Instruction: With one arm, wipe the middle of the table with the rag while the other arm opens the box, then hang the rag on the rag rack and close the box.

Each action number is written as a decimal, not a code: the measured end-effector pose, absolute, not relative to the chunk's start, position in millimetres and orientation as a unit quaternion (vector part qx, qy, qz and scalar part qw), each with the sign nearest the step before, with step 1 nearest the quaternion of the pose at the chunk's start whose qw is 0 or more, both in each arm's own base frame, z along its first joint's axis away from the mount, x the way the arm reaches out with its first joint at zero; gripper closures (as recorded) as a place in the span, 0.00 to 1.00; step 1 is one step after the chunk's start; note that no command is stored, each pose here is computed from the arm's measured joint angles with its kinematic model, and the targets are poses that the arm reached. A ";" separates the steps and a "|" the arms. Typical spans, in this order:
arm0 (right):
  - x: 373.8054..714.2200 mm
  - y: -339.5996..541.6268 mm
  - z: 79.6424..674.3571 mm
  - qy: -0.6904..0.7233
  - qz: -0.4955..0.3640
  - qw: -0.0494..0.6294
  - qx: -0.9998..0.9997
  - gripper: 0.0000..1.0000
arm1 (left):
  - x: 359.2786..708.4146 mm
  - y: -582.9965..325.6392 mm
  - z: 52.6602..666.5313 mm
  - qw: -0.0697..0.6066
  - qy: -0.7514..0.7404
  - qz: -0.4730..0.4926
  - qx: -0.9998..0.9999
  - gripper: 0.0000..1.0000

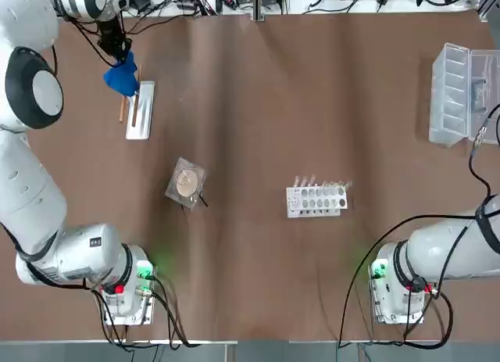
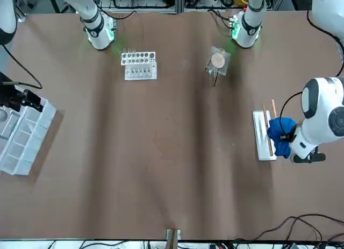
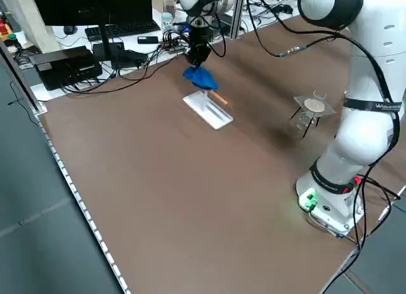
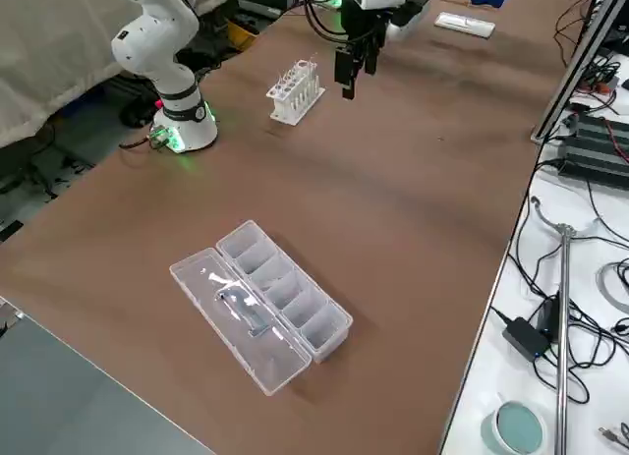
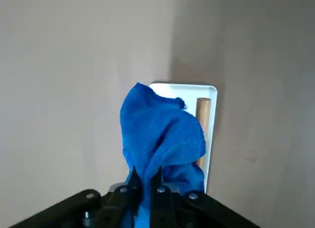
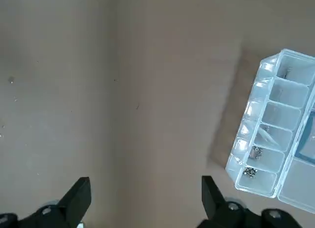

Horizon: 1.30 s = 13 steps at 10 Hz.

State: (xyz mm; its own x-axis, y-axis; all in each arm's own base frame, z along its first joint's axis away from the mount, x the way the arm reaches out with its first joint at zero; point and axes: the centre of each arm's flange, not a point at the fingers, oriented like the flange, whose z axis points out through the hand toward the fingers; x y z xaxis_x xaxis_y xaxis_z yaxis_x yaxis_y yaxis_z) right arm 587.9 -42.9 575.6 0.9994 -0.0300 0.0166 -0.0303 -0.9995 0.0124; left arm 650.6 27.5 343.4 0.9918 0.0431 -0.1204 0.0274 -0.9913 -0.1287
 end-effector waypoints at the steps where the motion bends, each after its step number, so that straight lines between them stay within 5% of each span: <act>1: 587.1 -51.4 574.5 -0.023 0.007 0.007 1.000 0.04 | 650.5 23.4 343.2 0.063 -0.016 0.062 -0.996 0.85; 3: 577.2 -110.5 571.0 -0.048 -0.002 0.006 0.999 0.13 | 647.3 6.0 337.4 0.060 -0.011 0.068 -0.996 0.73; 6: 529.6 -251.1 557.6 -0.021 -0.017 -0.015 1.000 0.61 | 643.5 3.5 330.2 0.060 -0.011 0.076 -0.995 0.30; 8: 478.5 -355.0 524.8 -0.009 -0.018 -0.059 0.998 0.95 | 642.7 7.1 329.1 0.060 -0.014 0.078 -0.995 0.23; 13: 360.6 -541.7 390.5 -0.015 0.045 -0.175 0.983 0.99 | 642.8 6.0 402.7 0.064 -0.019 0.024 -0.998 0.02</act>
State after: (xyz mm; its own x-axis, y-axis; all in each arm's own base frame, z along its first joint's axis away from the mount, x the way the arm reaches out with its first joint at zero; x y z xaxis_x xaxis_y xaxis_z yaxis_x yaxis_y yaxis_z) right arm 360.6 -541.7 390.5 0.9955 -0.0451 0.0836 -0.0135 -0.9384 -0.3452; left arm 642.8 6.0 402.7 0.9982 0.0400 -0.0450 0.0340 -0.9912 -0.1280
